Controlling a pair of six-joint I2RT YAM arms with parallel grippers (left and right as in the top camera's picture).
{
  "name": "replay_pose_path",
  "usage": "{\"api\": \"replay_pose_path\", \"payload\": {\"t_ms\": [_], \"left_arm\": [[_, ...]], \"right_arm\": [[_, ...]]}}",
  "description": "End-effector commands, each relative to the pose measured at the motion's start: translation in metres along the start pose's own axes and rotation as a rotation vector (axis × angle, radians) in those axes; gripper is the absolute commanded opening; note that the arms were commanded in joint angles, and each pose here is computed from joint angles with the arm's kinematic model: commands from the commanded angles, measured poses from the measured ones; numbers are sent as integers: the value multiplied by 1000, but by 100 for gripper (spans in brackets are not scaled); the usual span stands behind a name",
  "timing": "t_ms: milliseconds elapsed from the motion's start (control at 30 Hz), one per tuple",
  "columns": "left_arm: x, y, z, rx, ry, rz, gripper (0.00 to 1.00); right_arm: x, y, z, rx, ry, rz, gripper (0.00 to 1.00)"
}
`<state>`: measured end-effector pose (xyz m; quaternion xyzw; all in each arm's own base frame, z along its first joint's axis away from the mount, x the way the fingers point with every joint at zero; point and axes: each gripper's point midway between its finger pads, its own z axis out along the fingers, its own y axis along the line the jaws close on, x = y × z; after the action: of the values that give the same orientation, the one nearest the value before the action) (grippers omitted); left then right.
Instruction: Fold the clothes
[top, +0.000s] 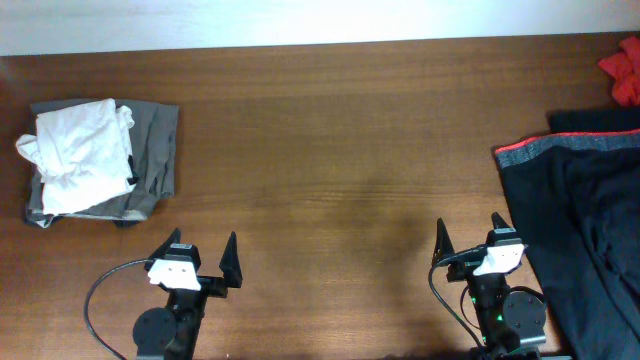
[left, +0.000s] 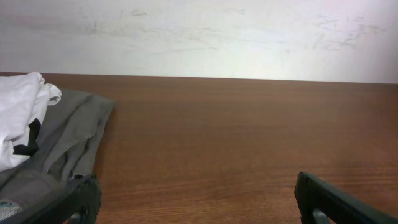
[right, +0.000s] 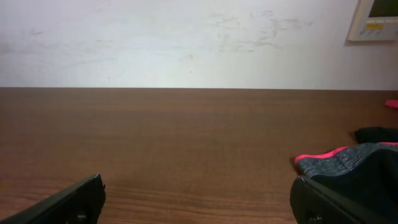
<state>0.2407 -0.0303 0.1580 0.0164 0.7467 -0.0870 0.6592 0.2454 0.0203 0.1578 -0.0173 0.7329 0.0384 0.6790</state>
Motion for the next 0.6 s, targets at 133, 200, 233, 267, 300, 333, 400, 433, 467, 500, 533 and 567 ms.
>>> {"api": "replay_pose_path", "payload": {"t_ms": [133, 200, 233, 267, 300, 333, 400, 433, 467, 500, 533, 567], "left_arm": [[1, 1, 0, -4, -4, 14, 99], [1, 1, 0, -4, -4, 14, 99], [1, 1, 0, -4, -4, 14, 99], [1, 1, 0, -4, -4, 14, 99], [1, 1, 0, -4, -4, 14, 99], [1, 1, 0, -4, -4, 14, 99], [1, 1, 0, -4, -4, 14, 99], [1, 1, 0, -4, -4, 14, 99], [1, 1, 0, -4, -4, 14, 99], [1, 1, 0, -4, -4, 14, 99], [1, 1, 0, -4, -4, 14, 99], [1, 1, 0, -4, -4, 14, 99]], "right_arm": [[3, -6, 0, 32, 7, 4, 99], [3, -6, 0, 32, 7, 4, 99], [3, -6, 0, 36, 6, 4, 99], [3, -6, 0, 33, 6, 5, 99], [3, -6, 0, 31, 7, 5, 99], [3, -6, 0, 31, 7, 5, 99], [1, -5, 0, 28, -3, 11, 99], [-2, -4, 0, 21, -12, 47, 99], [-5, -4, -1, 21, -18, 91, 99], [-9, -4, -1, 20, -26, 123, 99], [-14, -4, -3, 19, -33, 139, 99], [-22, -3, -5, 18, -40, 142, 99]]}}
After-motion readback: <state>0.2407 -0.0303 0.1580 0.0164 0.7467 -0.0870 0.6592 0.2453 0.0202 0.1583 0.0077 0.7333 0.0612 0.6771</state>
